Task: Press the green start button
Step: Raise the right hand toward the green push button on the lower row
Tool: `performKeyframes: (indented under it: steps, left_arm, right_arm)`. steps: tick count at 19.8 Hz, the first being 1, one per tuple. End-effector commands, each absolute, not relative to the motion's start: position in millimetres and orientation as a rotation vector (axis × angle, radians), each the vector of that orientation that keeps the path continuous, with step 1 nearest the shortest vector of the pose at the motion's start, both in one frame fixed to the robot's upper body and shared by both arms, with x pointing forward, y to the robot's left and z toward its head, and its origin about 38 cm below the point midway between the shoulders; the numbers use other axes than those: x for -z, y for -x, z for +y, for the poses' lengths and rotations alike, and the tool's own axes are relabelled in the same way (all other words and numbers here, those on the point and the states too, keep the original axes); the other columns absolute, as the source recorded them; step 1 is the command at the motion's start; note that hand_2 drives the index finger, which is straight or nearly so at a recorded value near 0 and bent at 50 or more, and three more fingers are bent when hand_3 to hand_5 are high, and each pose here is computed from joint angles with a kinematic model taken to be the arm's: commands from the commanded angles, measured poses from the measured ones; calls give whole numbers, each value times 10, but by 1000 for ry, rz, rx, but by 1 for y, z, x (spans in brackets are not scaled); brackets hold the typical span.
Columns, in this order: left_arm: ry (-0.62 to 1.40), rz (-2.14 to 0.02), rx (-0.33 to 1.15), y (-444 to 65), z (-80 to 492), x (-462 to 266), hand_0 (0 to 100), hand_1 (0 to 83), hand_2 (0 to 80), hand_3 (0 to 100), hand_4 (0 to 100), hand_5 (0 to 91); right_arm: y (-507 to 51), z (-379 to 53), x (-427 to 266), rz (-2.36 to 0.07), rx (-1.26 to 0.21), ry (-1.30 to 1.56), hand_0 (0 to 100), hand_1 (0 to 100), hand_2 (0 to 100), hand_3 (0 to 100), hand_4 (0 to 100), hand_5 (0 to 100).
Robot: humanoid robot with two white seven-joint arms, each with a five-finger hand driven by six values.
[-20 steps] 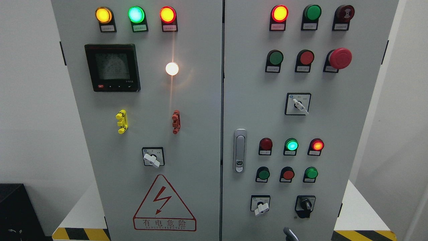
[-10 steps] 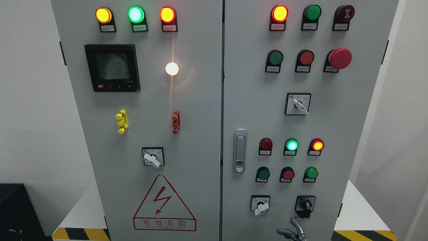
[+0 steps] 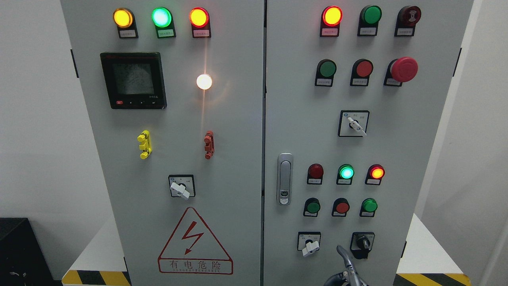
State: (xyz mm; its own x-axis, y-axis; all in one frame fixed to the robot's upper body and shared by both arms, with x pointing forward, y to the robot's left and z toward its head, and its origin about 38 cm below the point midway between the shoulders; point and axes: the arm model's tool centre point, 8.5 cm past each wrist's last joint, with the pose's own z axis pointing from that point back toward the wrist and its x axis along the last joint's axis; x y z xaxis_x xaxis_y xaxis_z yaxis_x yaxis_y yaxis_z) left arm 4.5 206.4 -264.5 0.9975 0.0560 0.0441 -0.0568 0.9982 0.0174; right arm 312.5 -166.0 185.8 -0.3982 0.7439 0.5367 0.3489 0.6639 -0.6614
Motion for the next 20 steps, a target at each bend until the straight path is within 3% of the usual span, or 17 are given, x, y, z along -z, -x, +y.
performKeyframes:
  steps: [1, 20]
  left_arm:
    - [-15, -93, -55, -29, 206, 264, 120, 556, 0, 0, 0, 0]
    - [-15, -93, -55, -29, 206, 264, 120, 556, 0, 0, 0, 0]
  right_arm:
    - [-330, -177, -187, -1942, -691, 1055, 309, 338, 0, 877, 839, 994]
    - [-385, -165, -190, -1930, -773, 1094, 322, 327, 0, 914, 857, 1000]
